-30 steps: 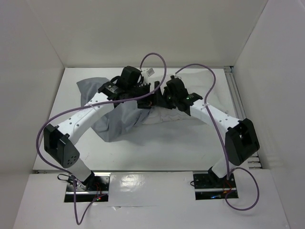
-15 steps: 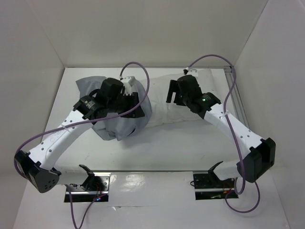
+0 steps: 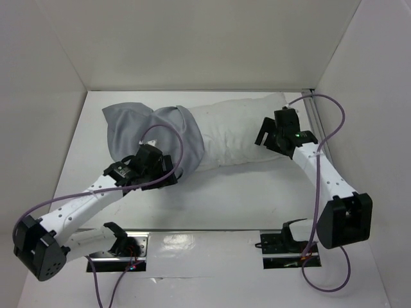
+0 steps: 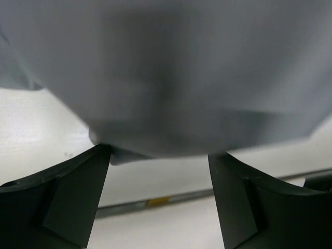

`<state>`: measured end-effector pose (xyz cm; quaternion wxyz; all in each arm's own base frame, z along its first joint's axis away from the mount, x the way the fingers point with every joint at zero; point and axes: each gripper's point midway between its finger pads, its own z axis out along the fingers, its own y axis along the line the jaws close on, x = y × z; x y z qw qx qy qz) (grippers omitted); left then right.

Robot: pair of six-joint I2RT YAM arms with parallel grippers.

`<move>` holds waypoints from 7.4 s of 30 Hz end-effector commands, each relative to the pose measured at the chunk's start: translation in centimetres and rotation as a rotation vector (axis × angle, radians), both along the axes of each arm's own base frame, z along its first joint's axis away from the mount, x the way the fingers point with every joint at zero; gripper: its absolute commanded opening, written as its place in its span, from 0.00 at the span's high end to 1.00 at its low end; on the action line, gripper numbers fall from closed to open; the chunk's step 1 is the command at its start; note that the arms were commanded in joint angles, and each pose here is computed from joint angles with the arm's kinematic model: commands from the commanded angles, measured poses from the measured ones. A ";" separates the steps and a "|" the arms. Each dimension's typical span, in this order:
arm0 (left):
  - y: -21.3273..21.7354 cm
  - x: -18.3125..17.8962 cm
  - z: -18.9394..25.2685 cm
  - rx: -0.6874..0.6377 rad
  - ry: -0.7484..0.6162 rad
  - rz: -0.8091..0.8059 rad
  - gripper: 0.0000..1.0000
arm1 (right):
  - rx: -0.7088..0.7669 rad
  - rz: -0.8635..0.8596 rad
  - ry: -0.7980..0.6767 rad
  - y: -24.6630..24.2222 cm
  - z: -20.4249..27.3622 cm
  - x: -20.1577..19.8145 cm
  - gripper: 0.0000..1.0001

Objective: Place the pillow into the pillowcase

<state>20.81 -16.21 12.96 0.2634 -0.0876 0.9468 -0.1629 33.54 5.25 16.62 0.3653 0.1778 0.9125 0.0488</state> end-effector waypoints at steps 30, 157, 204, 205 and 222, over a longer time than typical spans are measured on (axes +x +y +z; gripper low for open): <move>-5.2 7.9 21.4 -0.218 -0.301 -0.285 1.00 | 0.094 0.188 -0.226 5.0 16.3 -5.4 1.00; 18.0 26.3 19.4 0.466 -0.298 0.412 0.10 | 0.006 0.334 -0.062 9.2 4.7 3.4 0.01; -7.0 20.1 13.0 0.123 -0.197 -0.177 1.00 | -0.067 0.174 0.152 2.7 -1.1 0.5 0.01; -8.5 19.9 12.8 0.064 -0.175 -0.230 1.00 | -0.014 0.217 0.167 3.9 -2.2 0.4 0.21; -28.9 12.2 23.3 -0.704 -0.181 -0.859 1.00 | 0.567 0.378 -0.493 13.7 15.5 5.4 1.00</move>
